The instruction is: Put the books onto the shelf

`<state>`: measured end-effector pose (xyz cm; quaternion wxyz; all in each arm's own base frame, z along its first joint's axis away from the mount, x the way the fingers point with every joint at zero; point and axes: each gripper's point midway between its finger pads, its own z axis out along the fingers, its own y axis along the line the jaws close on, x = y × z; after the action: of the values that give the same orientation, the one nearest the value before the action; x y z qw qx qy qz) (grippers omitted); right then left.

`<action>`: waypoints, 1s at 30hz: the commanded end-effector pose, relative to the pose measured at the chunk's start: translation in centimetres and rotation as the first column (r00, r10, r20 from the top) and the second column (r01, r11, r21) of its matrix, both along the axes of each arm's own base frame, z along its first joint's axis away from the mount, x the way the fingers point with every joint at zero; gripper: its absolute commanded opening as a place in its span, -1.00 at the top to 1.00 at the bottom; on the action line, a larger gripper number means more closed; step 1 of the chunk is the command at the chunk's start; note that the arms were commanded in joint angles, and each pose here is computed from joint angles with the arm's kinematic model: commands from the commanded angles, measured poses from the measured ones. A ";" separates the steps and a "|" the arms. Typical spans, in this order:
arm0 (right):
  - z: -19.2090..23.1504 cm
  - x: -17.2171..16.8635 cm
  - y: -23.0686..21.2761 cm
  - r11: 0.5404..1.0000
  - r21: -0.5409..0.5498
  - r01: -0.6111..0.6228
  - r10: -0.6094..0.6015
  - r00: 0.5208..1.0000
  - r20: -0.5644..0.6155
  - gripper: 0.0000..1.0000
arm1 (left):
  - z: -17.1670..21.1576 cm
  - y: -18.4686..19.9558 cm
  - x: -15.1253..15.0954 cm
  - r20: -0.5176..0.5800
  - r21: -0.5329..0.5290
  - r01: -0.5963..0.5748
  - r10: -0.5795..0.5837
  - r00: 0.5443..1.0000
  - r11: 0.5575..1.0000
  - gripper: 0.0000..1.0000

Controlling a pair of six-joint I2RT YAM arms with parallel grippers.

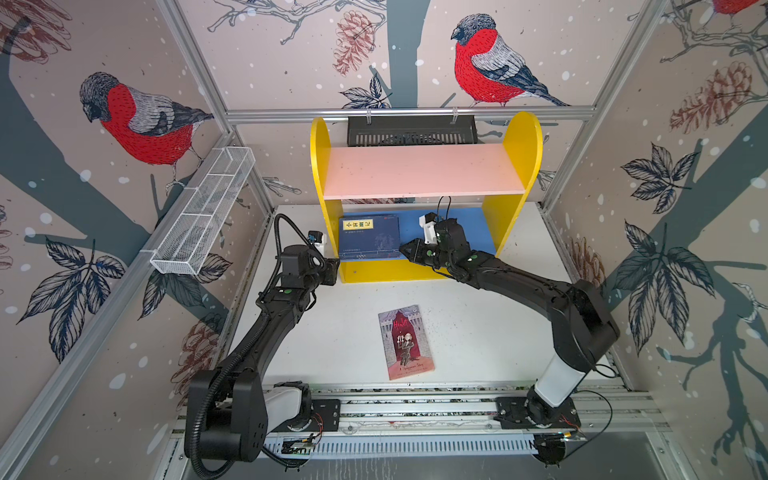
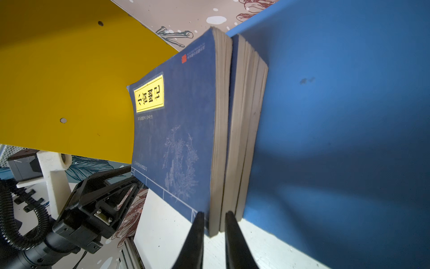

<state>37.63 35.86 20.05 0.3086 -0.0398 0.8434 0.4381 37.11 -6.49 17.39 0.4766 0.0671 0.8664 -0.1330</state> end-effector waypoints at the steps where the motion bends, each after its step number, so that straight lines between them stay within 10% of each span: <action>1: 0.4 0.0 0.3 1.000 0.005 -0.018 0.018 1.000 0.017 0.61 | 0.7 0.0 0.4 0.030 -0.003 0.003 -0.003 1.000 1.000 0.11; 30: 2.8 0.5 -0.3 0.999 0.039 0.003 -0.005 0.998 0.067 0.53 | 0.6 -0.1 0.1 0.017 -0.009 0.007 -0.006 1.000 1.000 0.05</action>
<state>37.60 35.94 21.07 0.3094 -0.0459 0.8364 0.4501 37.08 -6.49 17.44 0.4764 0.0640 0.8665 -0.1347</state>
